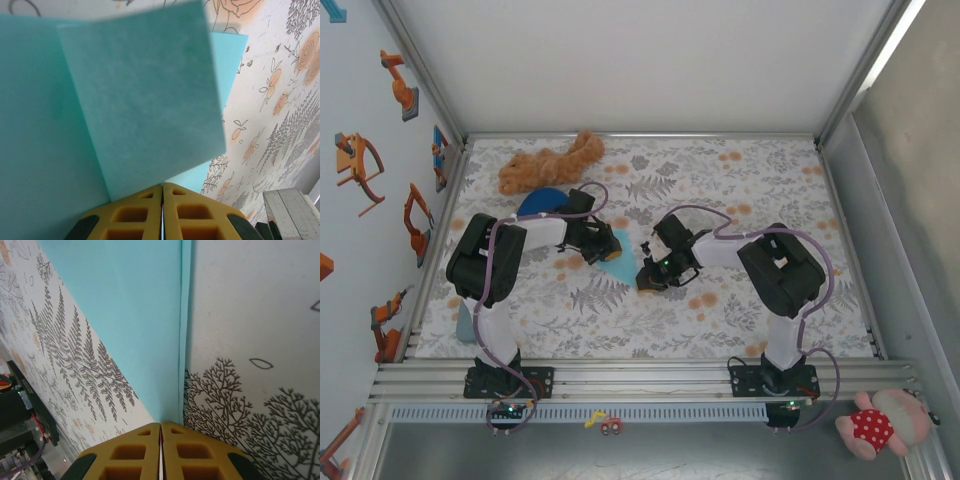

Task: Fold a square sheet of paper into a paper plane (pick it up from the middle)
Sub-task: Fourth fold the wing at the center of the table.

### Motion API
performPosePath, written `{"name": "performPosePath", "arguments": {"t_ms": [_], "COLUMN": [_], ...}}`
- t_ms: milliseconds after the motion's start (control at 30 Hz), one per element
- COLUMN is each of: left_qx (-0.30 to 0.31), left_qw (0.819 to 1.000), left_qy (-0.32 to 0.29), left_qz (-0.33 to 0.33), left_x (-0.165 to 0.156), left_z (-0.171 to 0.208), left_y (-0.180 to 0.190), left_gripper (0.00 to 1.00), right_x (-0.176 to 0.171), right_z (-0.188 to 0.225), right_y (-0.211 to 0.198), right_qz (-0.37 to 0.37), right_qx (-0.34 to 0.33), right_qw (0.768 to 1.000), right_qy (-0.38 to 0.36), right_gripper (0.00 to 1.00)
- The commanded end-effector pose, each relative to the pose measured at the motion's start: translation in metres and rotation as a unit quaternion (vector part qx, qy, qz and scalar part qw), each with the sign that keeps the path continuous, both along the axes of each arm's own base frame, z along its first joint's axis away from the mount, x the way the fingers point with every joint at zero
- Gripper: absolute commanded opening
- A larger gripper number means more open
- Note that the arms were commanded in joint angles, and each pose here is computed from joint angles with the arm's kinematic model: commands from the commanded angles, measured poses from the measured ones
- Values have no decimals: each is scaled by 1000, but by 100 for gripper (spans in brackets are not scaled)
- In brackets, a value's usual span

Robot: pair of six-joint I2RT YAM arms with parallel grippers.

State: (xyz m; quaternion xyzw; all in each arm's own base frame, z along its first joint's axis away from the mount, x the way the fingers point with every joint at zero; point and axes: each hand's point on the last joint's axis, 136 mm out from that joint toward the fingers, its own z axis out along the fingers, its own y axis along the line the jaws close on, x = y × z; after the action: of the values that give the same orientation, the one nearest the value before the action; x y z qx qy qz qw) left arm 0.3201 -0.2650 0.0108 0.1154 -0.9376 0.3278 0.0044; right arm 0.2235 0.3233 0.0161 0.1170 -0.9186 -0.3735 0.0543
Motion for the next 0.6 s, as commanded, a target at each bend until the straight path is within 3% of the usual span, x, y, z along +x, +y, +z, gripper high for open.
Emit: {"name": "performPosePath", "arguments": {"t_ms": [0,233,567], "left_qx": [63,60,55], "left_qw": [996,996,997], "left_qy": [59,58,57], "left_qz": [13,11,7], "left_x": [-21,-21,-21], "left_z": [-35,-34,-32], "left_y": [23,22,18], "left_gripper": [10,10,10], "right_x": [-8,24,51], "right_z": [-10,53,23], "right_y": [-8,9,30], "right_qz": [-1,-11,-17], "right_qx": [-25,31,21], "right_qw": [1000,996,997], "right_qy": [17,-85,-79], "right_gripper": [9,10,7]}}
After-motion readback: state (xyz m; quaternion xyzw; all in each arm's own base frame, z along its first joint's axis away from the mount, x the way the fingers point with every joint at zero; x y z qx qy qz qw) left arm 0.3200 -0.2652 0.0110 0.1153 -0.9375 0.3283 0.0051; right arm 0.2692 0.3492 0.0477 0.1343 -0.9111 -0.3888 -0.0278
